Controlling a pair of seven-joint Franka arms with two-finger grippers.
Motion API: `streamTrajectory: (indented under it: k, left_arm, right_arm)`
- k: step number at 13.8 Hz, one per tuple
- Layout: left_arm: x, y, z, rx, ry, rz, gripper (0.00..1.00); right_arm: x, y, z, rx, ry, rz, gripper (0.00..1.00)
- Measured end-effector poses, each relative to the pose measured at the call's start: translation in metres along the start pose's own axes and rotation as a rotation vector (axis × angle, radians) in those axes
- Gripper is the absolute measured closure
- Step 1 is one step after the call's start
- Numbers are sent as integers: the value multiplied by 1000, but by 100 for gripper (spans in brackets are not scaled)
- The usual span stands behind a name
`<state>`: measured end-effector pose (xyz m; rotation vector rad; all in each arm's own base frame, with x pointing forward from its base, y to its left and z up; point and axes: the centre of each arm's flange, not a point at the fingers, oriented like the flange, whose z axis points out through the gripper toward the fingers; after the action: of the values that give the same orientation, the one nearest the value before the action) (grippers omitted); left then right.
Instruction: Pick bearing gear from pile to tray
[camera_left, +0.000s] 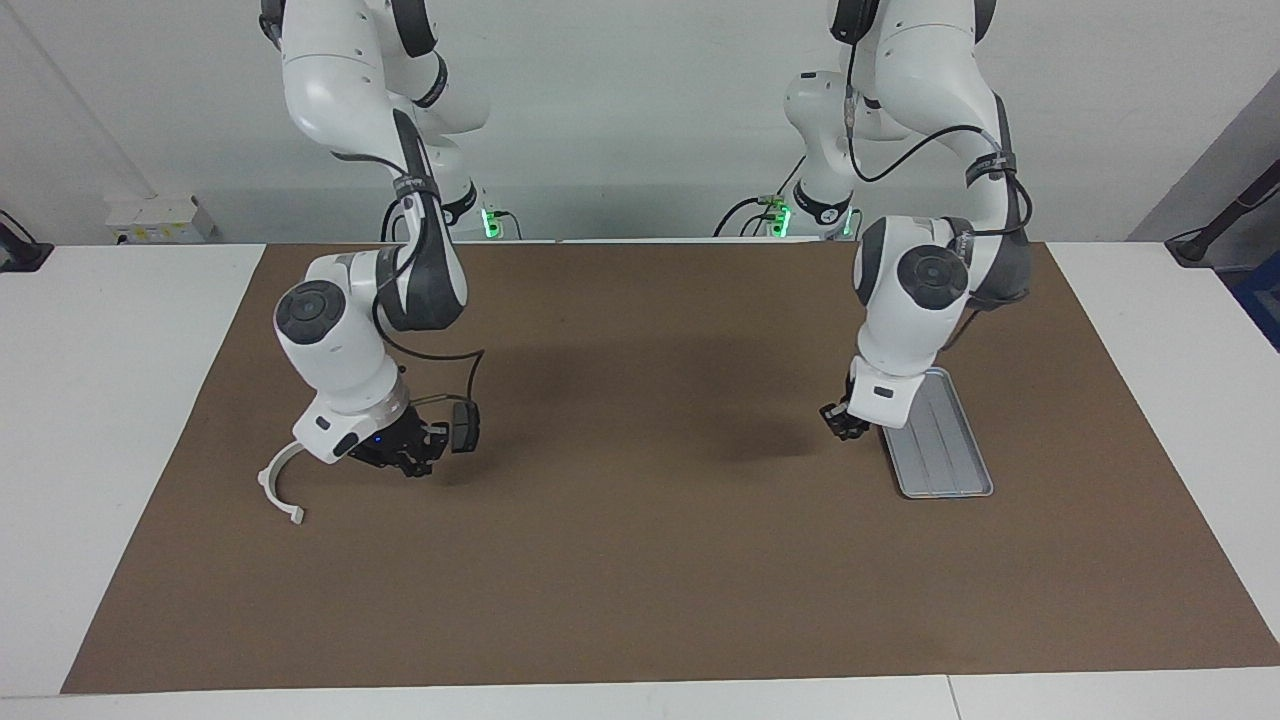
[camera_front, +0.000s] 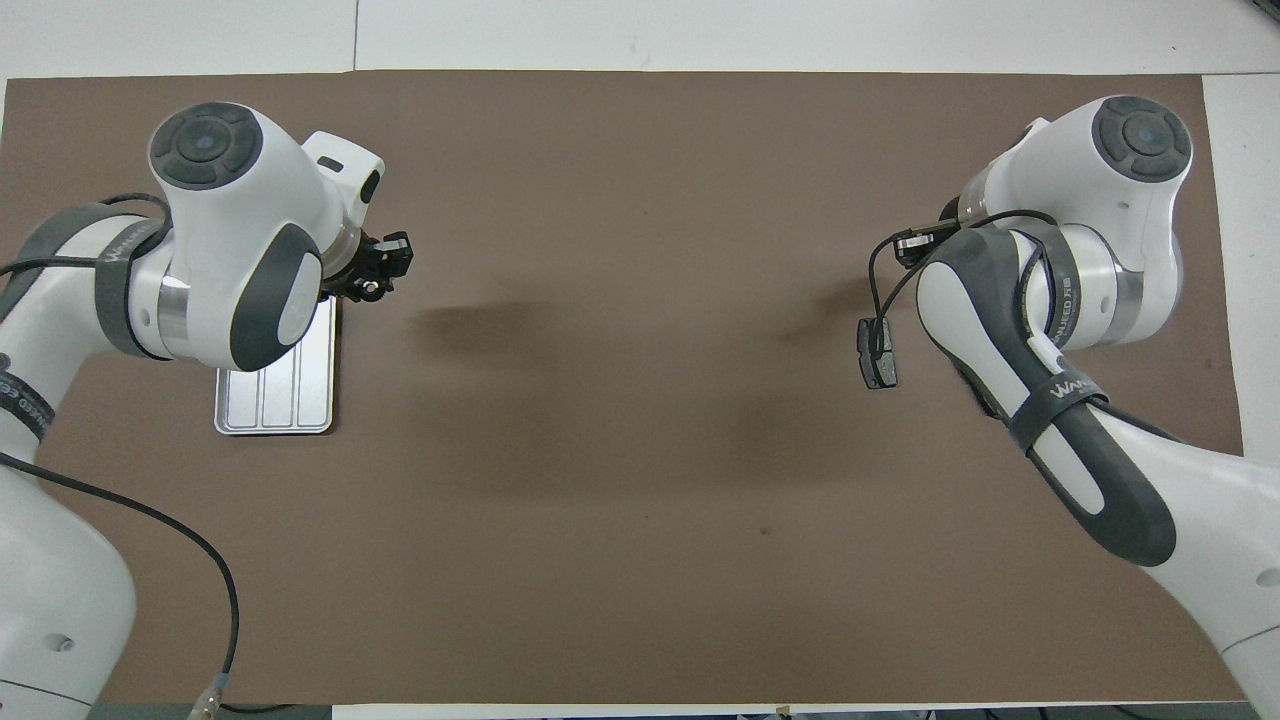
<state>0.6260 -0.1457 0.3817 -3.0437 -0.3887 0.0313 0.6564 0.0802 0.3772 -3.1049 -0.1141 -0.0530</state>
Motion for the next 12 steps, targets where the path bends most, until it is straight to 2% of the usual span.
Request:
streamTrajectory:
  k: [2,4,7,10,12]
  left_arm:
    - [15,-32,9,-4,2,39,64]
    - [29,-64,19,-18,30,69,64]
    - [39,-98,34,-28,58,83,64]
    - [48,-128,43,-29,69,99,64]
    - [50,-142,58,-30,74,102,64]
  right_arm:
    - [-3,-57,-36,5,11,47,76]
    - [-14,-124,-51,14,20,91,76]
    - [-41,-211,-49,20,14,130,76]
    - [-64,-263,-43,22,5,149,76]
    - [-78,-293,-24,31,14,148,76]
